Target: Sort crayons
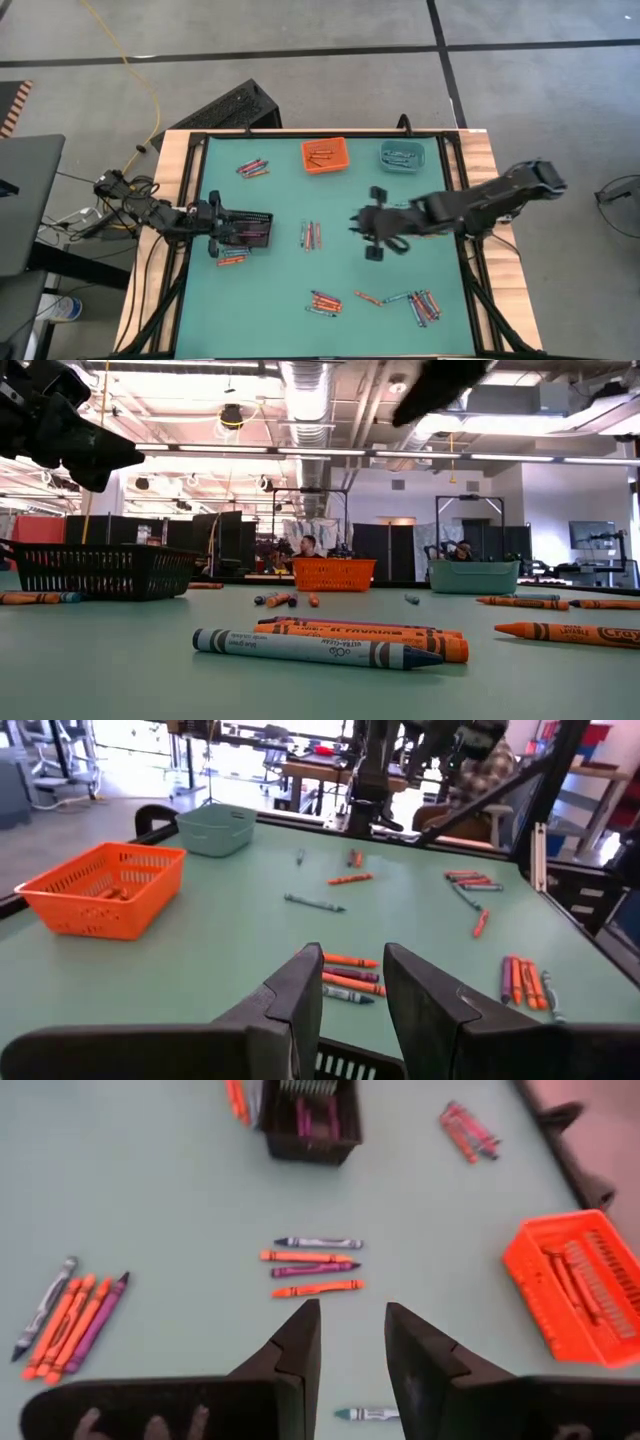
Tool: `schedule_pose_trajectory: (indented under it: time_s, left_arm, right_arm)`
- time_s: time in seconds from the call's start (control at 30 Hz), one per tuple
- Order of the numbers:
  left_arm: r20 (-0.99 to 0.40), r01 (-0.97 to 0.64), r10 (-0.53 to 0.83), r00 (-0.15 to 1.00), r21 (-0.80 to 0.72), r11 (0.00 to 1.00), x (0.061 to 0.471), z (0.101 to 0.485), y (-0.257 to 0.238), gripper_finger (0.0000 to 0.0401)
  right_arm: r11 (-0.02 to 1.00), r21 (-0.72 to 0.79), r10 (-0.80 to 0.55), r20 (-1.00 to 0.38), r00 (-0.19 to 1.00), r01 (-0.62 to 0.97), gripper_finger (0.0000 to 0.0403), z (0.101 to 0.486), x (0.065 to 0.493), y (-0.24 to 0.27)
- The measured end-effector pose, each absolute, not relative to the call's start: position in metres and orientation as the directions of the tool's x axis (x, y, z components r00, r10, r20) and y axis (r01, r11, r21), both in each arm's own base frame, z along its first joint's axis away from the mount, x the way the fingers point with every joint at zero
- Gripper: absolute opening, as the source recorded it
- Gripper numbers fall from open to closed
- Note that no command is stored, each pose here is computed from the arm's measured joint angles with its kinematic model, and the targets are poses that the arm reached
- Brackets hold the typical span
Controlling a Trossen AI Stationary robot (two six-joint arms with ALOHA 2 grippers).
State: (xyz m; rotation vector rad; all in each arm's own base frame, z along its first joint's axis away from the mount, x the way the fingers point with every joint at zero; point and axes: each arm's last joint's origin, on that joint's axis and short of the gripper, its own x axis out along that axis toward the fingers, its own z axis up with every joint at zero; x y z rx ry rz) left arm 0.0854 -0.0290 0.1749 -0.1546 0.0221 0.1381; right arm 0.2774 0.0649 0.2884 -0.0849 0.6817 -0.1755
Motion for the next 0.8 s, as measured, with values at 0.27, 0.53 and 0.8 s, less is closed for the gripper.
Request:
schedule_pose_trajectory:
  time_s: [0.27, 0.53, 0.8]
  left_arm:
    - [-0.021, -0.142, 0.141, 0.990, -0.230, 0.963, 0.086, 0.176, -0.029, 0.0098]
    - [-0.045, -0.318, 0.315, 0.948, -0.184, 0.930, 0.089, 0.202, -0.019, 0.0098]
    - [-0.336, -0.578, 0.532, 0.777, -0.045, 0.815, 0.116, 0.228, 0.001, 0.0098]
  right_arm:
    - [0.987, -0.037, -0.153, -0.506, 0.849, 0.156, 0.0107, 0.239, 0.214, 0.067]
    - [0.955, -0.071, -0.291, -0.389, 0.874, 0.286, 0.0107, 0.217, 0.191, 0.057]
    - [0.935, -0.212, -0.342, -0.325, 0.882, 0.285, 0.0107, 0.212, 0.195, 0.048]
